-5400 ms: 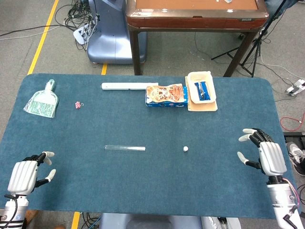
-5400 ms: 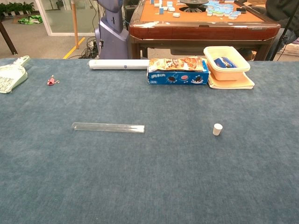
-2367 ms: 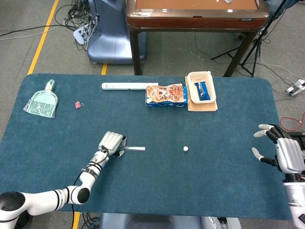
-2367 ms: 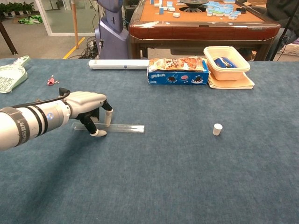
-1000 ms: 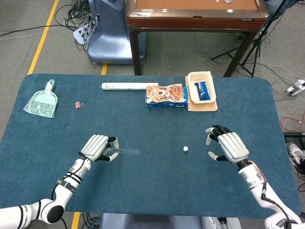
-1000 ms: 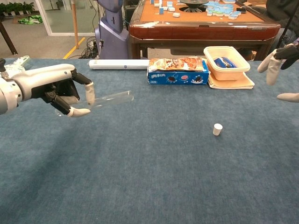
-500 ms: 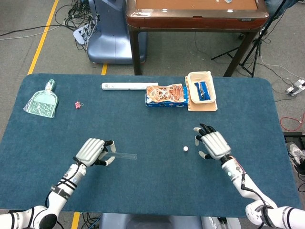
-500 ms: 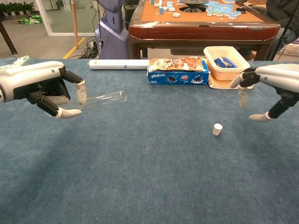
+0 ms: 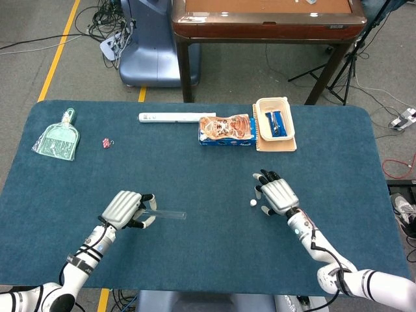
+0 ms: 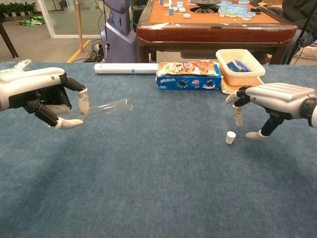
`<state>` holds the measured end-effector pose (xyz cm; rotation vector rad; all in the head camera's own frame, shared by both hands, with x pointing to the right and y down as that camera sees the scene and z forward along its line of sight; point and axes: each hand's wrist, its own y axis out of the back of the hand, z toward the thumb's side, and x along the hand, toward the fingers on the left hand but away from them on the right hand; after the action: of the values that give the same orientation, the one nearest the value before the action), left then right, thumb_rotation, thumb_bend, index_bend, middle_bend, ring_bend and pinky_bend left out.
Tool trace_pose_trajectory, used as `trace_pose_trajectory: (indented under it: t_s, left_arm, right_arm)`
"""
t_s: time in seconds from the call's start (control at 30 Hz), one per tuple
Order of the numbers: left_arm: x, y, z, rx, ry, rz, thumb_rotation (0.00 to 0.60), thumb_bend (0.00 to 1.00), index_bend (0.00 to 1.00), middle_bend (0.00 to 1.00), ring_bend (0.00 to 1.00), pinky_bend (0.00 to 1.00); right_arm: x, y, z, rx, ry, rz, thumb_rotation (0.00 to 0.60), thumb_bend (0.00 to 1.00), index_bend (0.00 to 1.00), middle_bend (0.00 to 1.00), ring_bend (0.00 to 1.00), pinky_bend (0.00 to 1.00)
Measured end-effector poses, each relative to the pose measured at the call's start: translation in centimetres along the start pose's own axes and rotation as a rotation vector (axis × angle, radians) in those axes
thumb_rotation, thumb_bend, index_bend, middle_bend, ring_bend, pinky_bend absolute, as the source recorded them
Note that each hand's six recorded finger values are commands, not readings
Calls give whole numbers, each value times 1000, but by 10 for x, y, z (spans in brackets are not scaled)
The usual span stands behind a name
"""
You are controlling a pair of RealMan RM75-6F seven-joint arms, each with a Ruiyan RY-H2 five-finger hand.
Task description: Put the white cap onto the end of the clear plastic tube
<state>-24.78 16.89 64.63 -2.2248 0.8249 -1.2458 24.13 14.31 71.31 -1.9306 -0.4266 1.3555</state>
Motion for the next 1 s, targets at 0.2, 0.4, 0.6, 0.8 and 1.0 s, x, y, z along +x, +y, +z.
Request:
trace_pose_trajectory:
  t_s: [0.2, 0.4, 0.6, 0.8, 1.0]
  left_arm:
    - [0, -1, 0, -4, -1, -7, 600, 307, 583, 1000, 983, 991]
    - [0, -1, -1, -9, 3, -8, 600, 307, 583, 1000, 983, 991]
    - [0, -2, -3, -13, 7, -11, 600, 306, 583, 1000, 983, 992]
    - [-1, -2, -4, -18, 7, -11, 600, 307, 584, 1000, 983, 991]
    - [-1, -1, -6, -20, 11, -12, 600, 306, 586, 1000, 983, 991]
  right_arm:
    - [-7, -3, 5, 10, 6, 12, 600, 270, 478, 108, 0, 106]
    - [-15, -5, 12, 17, 14, 18, 600, 270, 459, 101, 0, 104]
    - [-20, -8, 15, 23, 14, 27, 600, 270, 459, 101, 0, 104]
    - [-24, -11, 17, 23, 12, 34, 600, 272, 459, 101, 0, 104]
    - [-26, -14, 19, 25, 15, 43, 600, 289, 461, 102, 0, 104]
